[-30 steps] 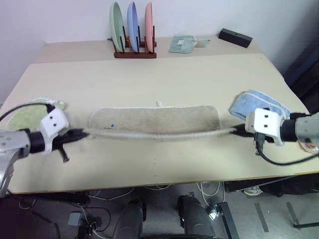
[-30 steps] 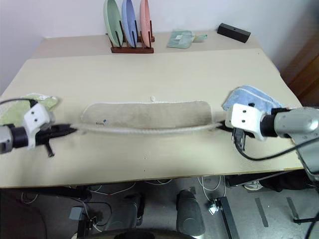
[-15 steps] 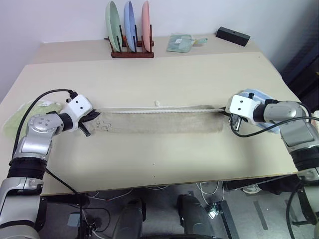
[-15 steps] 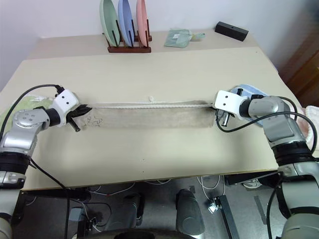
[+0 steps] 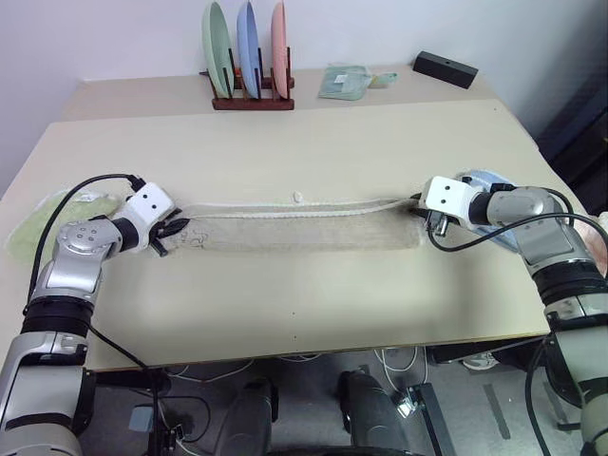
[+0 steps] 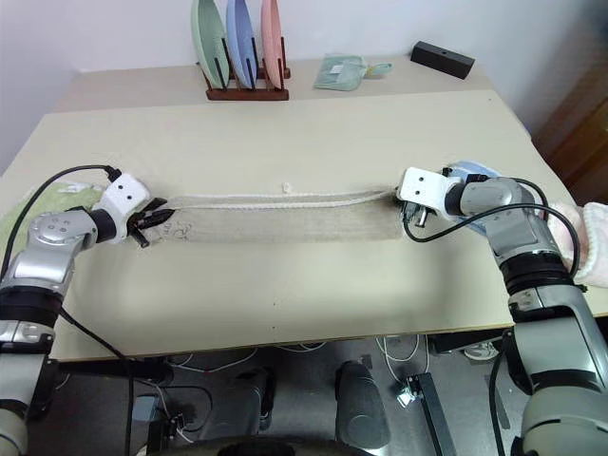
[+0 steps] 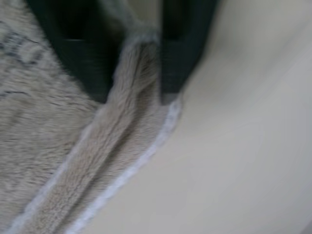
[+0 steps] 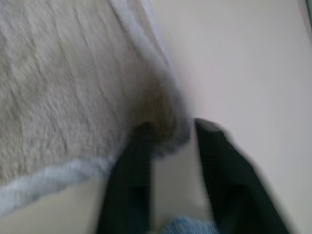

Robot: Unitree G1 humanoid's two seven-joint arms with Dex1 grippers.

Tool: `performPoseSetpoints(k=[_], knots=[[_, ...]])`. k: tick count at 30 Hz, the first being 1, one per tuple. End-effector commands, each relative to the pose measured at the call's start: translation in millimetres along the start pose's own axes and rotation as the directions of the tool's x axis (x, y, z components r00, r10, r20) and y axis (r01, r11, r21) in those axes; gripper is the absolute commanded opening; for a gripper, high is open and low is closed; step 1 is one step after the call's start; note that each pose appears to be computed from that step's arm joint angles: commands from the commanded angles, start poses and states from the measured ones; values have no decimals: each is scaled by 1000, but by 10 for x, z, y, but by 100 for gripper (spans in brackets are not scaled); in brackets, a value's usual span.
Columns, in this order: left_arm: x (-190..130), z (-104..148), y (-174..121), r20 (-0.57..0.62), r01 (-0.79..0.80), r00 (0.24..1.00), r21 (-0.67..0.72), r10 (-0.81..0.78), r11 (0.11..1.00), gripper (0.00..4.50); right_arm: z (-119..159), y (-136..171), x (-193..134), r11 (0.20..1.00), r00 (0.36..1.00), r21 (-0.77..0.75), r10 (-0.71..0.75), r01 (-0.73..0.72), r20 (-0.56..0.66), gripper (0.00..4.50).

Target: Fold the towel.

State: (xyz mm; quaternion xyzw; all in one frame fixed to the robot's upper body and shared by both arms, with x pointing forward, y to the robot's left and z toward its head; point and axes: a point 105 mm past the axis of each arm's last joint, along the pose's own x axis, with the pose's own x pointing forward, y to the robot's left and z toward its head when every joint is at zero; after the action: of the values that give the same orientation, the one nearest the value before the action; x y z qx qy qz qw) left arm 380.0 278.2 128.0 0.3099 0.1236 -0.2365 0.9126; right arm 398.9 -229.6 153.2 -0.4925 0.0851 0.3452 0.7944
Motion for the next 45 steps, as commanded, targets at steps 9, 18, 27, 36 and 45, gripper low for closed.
performPoseSetpoints(k=[9, 18, 27, 36, 45], knots=[[-116, 369, 522, 197, -311, 908, -272, 369, 911, 397, 184, -360, -557, 964, 963, 50, -264, 261, 61, 317], [-11, 906, -310, 438, 57, 898, -214, 43, 975, 398, 656, 714, -737, 664, 939, 741, -184, -100, 291, 448], [-63, 1496, -1850, 566, 536, 663, 97, -490, 838, 398, 540, 1136, -449, 31, 955, 998, -291, -59, 65, 448], [-115, 1587, -2100, 588, 597, 599, 124, -543, 793, 398, 203, 1093, -314, -292, 940, 955, -307, 56, -149, 448], [-140, 1542, -2036, 595, 580, 620, 91, -512, 809, 398, -2, 870, -215, -411, 902, 905, -344, 106, -262, 219]])
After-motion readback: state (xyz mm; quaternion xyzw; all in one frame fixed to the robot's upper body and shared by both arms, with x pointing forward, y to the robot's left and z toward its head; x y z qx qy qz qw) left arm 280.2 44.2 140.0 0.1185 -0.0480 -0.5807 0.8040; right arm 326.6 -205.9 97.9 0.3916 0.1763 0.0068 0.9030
